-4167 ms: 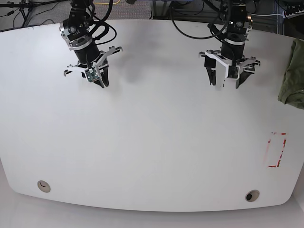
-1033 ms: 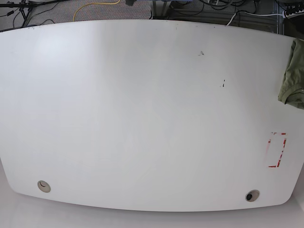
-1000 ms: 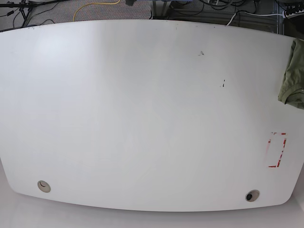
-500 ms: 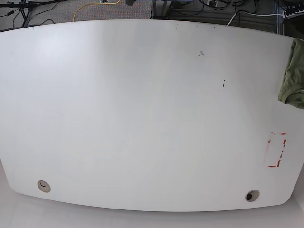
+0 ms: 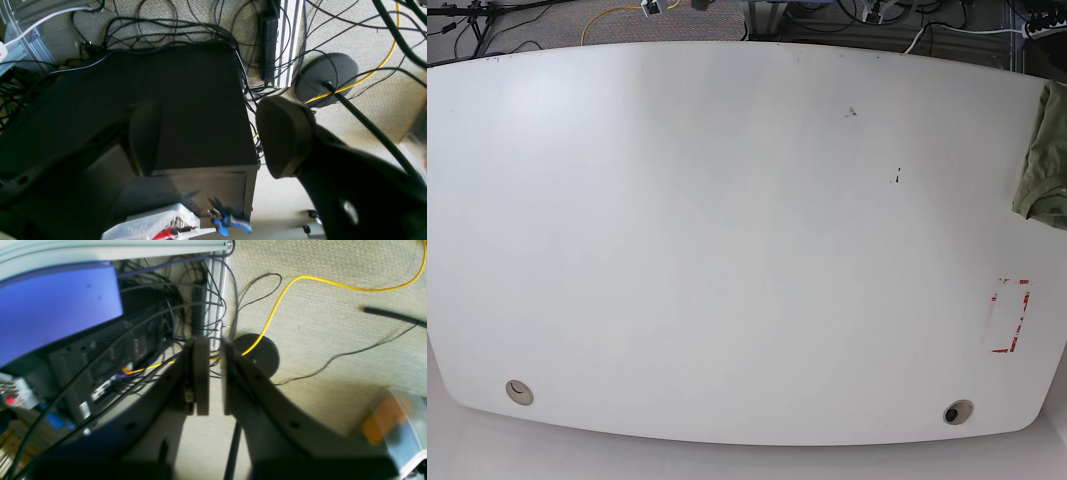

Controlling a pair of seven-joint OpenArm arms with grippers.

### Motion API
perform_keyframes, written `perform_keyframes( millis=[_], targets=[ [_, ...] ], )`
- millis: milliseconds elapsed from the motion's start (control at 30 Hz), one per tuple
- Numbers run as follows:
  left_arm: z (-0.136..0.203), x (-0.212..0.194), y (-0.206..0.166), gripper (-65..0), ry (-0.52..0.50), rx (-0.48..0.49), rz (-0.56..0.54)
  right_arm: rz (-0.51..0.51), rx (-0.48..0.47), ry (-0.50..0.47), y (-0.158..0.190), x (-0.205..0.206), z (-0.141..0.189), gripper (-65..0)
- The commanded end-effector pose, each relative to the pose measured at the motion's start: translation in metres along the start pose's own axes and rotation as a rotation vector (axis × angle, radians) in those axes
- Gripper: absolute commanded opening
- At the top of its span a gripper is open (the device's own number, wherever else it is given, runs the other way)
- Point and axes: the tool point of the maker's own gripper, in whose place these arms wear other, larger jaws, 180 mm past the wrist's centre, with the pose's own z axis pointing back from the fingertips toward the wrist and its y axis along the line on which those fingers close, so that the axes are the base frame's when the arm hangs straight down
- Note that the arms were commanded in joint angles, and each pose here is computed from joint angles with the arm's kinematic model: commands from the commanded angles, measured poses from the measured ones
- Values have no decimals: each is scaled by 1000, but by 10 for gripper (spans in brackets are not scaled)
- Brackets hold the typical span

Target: Fold the T-shirt properly

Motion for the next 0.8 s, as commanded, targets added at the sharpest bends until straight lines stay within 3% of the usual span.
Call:
perform_keyframes(
  millis=[0, 767],
  targets=[
    [-1, 0, 1, -211, 10, 1, 3, 15, -25, 20, -6, -2, -2, -596],
    [-8, 30, -3, -211, 33, -10, 24, -24, -94, 72, -18, 22, -28, -595]
  ],
)
